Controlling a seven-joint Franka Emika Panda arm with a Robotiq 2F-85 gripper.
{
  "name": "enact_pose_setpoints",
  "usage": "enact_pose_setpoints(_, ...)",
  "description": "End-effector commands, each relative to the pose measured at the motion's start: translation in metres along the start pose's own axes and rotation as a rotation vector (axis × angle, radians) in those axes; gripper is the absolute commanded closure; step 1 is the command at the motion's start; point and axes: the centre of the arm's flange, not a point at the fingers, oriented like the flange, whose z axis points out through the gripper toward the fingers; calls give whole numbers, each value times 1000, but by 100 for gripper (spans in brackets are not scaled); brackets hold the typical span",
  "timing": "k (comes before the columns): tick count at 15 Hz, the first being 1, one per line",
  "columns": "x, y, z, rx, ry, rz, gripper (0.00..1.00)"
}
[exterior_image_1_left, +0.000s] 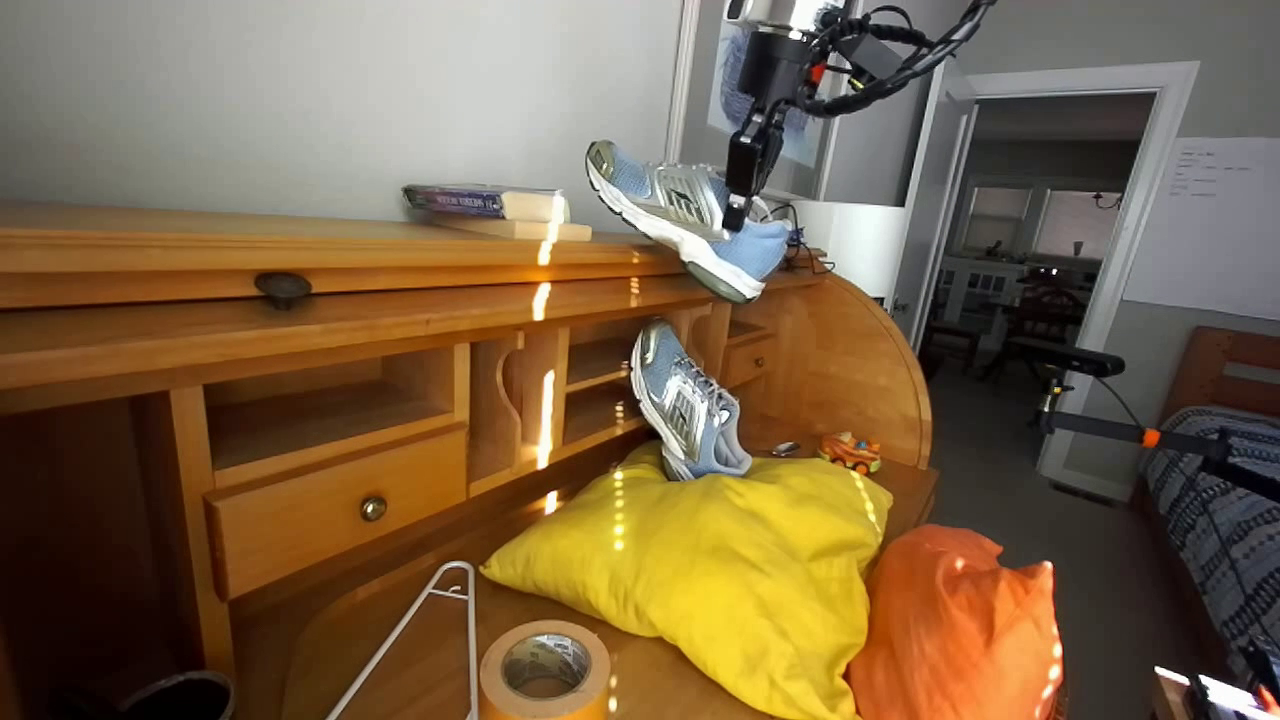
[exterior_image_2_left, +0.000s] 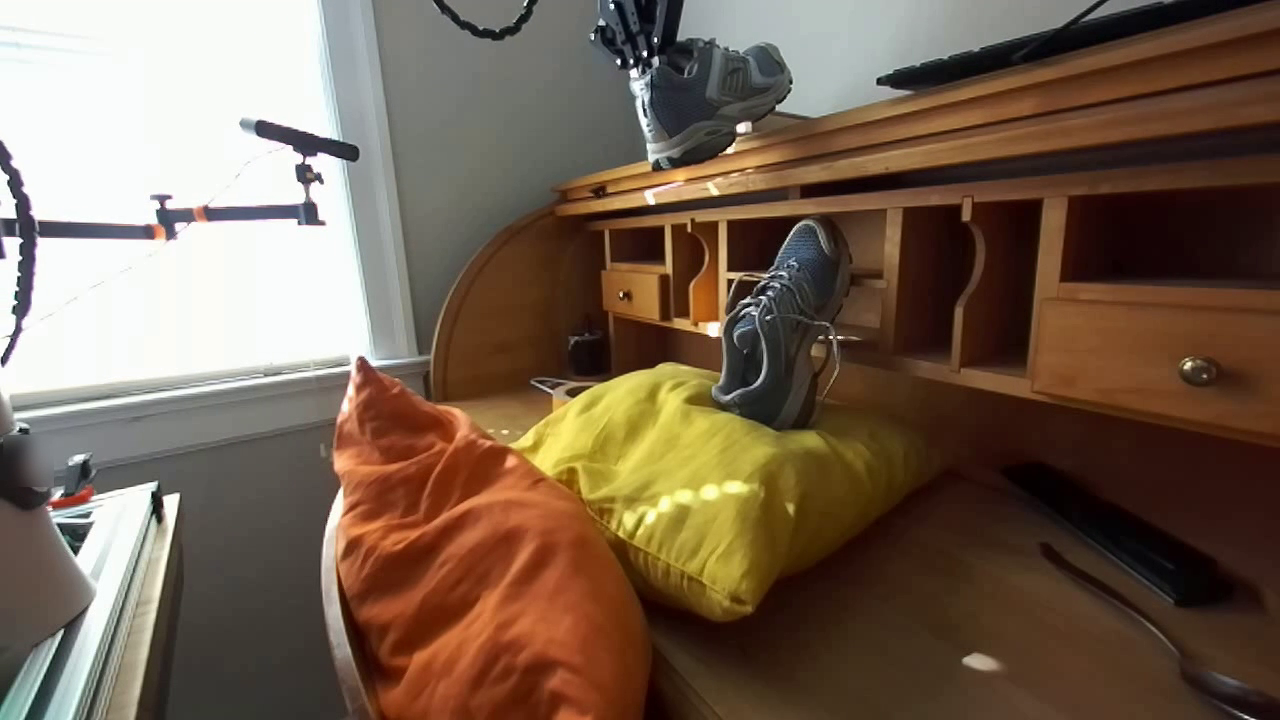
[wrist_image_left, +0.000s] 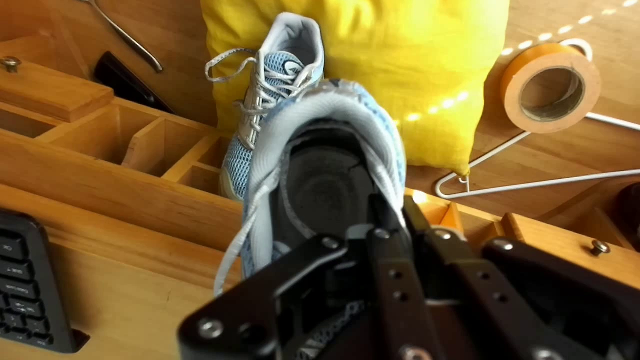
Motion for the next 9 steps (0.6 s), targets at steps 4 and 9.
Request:
enact_pose_setpoints(4,40,16,-15,-18,-9,0,98)
enact_pose_setpoints(9,61,27,-8,-23,-13,21,98)
